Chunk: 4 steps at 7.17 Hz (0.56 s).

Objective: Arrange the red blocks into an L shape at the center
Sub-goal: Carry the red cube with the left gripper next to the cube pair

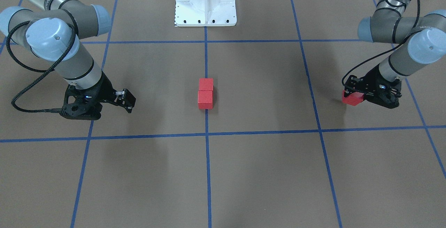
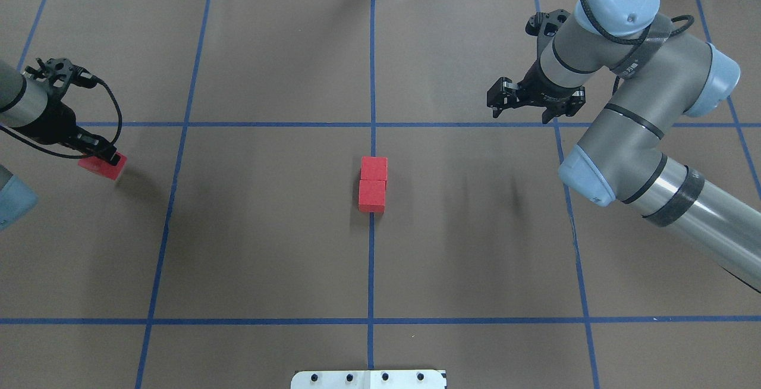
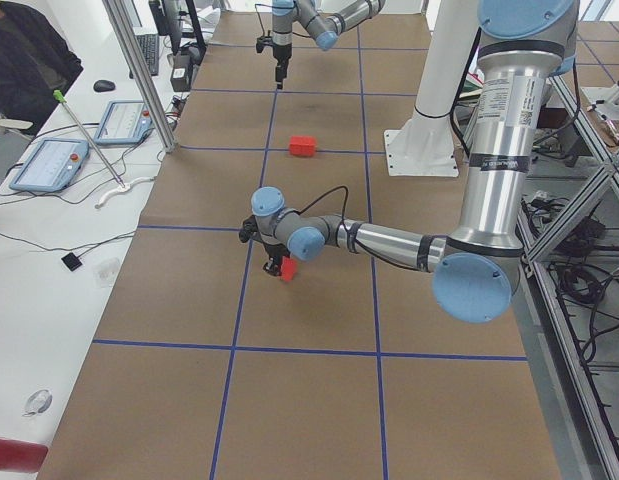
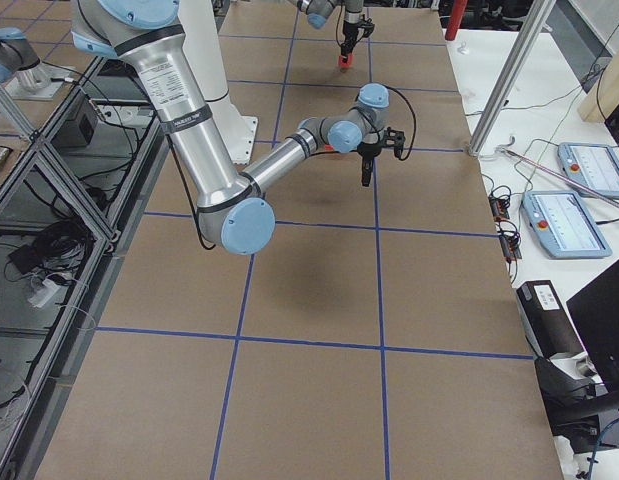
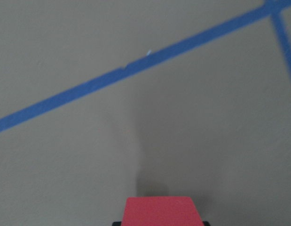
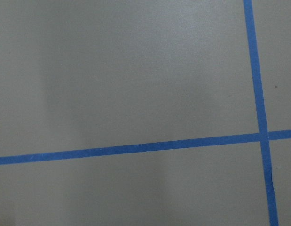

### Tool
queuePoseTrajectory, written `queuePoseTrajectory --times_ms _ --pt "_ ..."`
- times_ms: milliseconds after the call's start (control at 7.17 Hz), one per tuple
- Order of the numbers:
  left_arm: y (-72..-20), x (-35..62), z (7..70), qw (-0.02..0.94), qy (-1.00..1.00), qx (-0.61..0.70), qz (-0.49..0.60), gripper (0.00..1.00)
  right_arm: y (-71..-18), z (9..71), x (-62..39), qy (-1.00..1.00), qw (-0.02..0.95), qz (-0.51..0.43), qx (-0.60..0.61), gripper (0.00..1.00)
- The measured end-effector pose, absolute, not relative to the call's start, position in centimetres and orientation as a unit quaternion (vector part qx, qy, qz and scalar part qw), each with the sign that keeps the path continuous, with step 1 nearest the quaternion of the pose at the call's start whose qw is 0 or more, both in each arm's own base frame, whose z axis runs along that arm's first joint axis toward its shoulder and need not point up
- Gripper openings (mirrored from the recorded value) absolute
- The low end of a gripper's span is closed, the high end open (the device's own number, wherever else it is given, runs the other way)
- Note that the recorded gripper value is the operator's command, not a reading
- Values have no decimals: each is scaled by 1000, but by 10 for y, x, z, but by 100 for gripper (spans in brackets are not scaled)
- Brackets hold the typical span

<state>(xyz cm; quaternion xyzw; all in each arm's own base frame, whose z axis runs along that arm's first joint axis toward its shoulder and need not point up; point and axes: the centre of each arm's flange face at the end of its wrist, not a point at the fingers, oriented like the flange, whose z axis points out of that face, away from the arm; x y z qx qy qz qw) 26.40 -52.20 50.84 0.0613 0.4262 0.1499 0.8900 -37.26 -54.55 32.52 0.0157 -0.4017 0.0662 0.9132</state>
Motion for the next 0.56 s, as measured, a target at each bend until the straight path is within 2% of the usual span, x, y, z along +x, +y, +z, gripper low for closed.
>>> queuePoseTrajectory --times_ms 558 --pt "-522 316 433 882 454 40 118 0 -546 324 -373 -402 913 66 17 99"
